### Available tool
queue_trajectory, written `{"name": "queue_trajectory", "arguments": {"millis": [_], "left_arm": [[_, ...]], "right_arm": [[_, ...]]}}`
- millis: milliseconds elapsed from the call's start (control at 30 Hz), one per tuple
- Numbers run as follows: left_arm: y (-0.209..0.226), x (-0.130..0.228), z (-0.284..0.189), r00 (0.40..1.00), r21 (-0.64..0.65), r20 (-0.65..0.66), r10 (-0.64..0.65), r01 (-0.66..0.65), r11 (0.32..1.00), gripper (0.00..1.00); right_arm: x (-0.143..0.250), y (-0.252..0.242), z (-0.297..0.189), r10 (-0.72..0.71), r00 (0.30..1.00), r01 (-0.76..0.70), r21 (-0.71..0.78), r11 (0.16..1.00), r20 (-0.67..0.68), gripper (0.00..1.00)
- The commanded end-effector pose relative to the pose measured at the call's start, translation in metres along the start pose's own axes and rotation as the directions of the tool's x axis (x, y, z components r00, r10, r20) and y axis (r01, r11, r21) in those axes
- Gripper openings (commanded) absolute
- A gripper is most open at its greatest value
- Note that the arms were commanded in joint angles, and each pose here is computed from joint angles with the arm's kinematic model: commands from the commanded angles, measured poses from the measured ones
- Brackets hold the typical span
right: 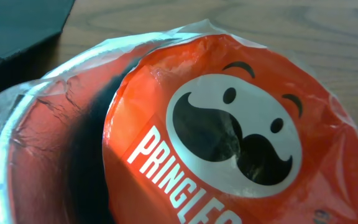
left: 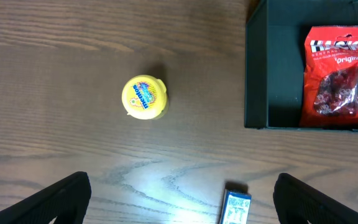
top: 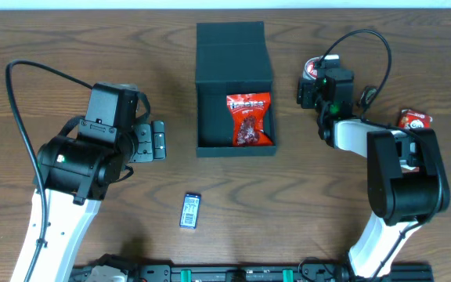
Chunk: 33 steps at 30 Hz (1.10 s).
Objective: Pack container
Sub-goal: 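Move the right gripper to the Pringles can and grasp it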
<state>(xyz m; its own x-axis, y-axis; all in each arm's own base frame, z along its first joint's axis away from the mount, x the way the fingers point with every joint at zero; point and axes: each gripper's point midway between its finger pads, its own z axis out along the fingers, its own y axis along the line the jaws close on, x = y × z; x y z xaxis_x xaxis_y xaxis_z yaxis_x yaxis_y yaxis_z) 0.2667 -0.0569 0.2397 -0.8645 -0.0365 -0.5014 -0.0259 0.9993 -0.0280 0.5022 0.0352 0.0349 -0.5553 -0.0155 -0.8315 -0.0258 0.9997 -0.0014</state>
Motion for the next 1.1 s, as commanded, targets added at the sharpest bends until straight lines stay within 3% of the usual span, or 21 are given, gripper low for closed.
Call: {"name": "queue_trajectory", "arguments": {"millis": [0,133,433,633,767,900,1067], "left_arm": [[-0.0020,-0.0005,0.0004,1.000,0.008,-0.003,0.024,-0.024,1.000,0.95],[-0.0020,-0.0005,0.0004,1.000,0.007,-0.003,0.024,-0.024,1.000,0.95],[-0.0020,-0.0005,0.0004,1.000,0.007,-0.003,0.024,-0.024,1.000,0.95],[-0.0020,-0.0005,0.0004,1.000,0.007,-0.003,0.024,-0.024,1.000,0.95],[-0.0020,-0.0005,0.0004,1.000,0.007,-0.003,0.024,-0.024,1.000,0.95],[-0.0020,-0.0005,0.0004,1.000,0.007,-0.003,0.024,-0.024,1.000,0.95],[-0.0019,-0.0004,0.0004,1.000,0.007,-0.004,0.028,-0.028,1.000,0.95]], "right_arm": [[-0.0064,-0.0025,0.0007,0.006,1.000,-0.006,0.006,1.000,0.014,0.72],[-0.0064,-0.0025,0.0007,0.006,1.000,-0.006,0.006,1.000,0.014,0.57],[-0.0063,-0.0025,0.0007,0.006,1.000,-0.006,0.006,1.000,0.014,0.53],[-0.0062,-0.0025,0.0007,0.006,1.000,-0.006,0.006,1.000,0.013,0.41],[-0.0053,-0.0025,0.0007,0.006,1.000,-0.006,0.007,1.000,0.010,0.17],[-0.0027,-0.0025,0.0007,0.005,1.000,-0.005,0.007,1.000,-0.001,0.01],[-0.0020,-0.0011,0.0005,0.016,1.000,-0.016,0.004,1.000,-0.004,0.01]]}}
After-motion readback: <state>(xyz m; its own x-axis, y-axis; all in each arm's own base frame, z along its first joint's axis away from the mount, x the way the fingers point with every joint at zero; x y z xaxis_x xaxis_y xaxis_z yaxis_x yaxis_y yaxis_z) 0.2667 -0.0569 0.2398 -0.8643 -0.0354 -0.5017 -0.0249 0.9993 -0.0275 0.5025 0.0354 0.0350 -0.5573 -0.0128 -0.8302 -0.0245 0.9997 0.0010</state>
